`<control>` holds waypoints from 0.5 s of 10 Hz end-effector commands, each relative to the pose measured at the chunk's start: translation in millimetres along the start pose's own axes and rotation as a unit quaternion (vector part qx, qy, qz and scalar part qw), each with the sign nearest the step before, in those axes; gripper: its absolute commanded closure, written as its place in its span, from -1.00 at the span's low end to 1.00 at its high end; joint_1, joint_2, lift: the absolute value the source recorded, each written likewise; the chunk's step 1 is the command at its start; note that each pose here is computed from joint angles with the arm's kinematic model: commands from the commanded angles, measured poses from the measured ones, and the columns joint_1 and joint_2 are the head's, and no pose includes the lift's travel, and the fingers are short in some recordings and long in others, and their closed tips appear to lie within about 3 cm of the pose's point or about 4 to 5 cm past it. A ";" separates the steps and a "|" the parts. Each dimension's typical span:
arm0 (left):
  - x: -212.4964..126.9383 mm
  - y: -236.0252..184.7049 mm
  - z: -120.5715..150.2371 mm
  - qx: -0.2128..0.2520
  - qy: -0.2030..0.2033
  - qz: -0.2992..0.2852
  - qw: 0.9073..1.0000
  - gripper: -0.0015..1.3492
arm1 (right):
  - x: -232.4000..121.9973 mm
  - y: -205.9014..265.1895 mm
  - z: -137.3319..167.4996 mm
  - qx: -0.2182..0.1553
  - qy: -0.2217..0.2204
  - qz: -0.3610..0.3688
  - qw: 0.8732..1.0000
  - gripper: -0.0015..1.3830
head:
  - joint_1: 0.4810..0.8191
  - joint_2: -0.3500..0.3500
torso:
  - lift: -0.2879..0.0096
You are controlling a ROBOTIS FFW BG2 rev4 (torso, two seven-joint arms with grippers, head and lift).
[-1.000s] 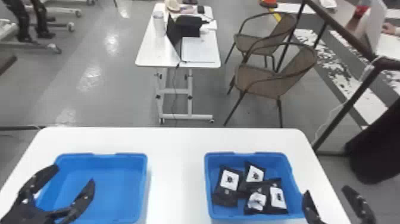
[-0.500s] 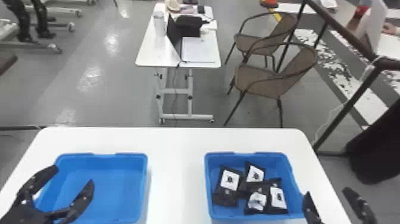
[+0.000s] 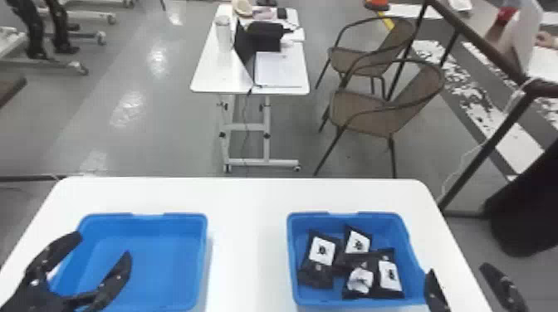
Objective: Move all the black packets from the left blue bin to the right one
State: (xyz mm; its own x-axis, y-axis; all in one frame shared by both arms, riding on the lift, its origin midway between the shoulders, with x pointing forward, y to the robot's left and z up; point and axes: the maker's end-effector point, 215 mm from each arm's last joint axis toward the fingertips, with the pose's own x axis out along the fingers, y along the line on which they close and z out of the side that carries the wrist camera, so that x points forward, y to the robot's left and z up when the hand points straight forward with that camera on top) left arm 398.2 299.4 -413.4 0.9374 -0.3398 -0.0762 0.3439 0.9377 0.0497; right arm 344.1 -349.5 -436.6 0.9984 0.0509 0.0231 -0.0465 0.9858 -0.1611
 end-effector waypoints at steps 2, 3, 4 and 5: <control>-0.4 -1.1 -2.6 -0.004 0.001 0.000 1.000 -0.80 | -1.7 2.9 -1.5 0.006 0.001 -0.004 1.000 -0.73 | 0.27 -0.22 | 0.94; -0.5 -1.1 -3.6 -0.006 0.002 0.001 1.000 -0.80 | -1.7 2.6 -1.4 0.006 0.001 -0.004 1.000 -0.73 | 0.27 -0.22 | 0.94; -0.8 -0.7 -4.4 -0.007 0.003 0.001 1.000 -0.80 | -1.7 2.9 -1.5 0.006 0.001 -0.004 1.000 -0.73 | 0.27 -0.23 | 0.94; -0.6 -0.4 -5.1 -0.008 0.003 0.001 1.000 -0.80 | -0.6 2.7 -1.2 0.006 0.000 -0.004 1.000 -0.73 | 0.27 -0.23 | 0.94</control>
State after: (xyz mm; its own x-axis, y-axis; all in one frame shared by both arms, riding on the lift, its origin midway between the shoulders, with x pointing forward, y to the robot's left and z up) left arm 397.0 299.4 -418.2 0.9378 -0.3375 -0.0808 0.3411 0.9394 0.0349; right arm 343.4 -349.7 -437.3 0.9985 0.0503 0.0214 -0.0462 0.9860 -0.1601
